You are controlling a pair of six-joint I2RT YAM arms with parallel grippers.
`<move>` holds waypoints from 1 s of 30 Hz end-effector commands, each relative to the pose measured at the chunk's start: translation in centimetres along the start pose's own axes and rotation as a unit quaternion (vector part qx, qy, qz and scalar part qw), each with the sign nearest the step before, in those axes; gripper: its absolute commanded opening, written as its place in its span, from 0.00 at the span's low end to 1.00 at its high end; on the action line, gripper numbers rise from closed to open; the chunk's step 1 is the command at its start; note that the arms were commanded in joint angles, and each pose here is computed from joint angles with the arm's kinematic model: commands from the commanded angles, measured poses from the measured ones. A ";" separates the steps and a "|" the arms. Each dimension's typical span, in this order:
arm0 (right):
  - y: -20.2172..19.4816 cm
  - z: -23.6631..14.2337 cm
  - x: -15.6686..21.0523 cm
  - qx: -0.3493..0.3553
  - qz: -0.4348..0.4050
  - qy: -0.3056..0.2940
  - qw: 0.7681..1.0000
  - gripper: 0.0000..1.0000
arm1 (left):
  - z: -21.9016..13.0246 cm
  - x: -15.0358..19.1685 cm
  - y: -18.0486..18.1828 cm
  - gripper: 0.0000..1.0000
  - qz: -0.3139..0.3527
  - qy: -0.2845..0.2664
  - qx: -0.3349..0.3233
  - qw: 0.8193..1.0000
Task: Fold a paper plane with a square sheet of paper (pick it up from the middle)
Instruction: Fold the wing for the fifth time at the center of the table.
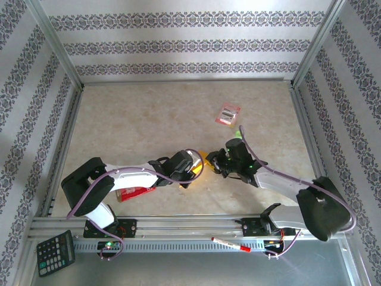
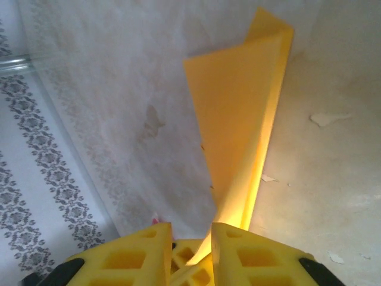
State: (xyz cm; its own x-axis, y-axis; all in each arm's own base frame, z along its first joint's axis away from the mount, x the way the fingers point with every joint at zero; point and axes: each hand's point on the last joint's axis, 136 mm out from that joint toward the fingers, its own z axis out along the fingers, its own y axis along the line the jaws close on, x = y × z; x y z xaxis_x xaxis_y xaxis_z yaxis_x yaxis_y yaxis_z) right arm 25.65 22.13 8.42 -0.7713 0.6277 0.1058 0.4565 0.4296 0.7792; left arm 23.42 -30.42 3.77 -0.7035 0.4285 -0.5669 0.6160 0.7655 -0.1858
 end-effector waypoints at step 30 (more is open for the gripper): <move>-0.6 -2.5 -2.5 0.063 -0.210 -0.008 0.976 0.33 | 0.8 -0.1 -0.6 0.00 -0.265 -0.020 0.191 0.945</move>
State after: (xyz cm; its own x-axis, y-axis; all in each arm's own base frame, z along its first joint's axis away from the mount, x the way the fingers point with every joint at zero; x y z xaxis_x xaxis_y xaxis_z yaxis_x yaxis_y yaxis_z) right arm 26.21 17.92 8.69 -0.8833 0.4219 -0.2045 0.1905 0.7216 0.6656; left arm 22.87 -31.04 2.73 -0.9349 0.0532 -0.3510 0.2931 0.6736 -0.6785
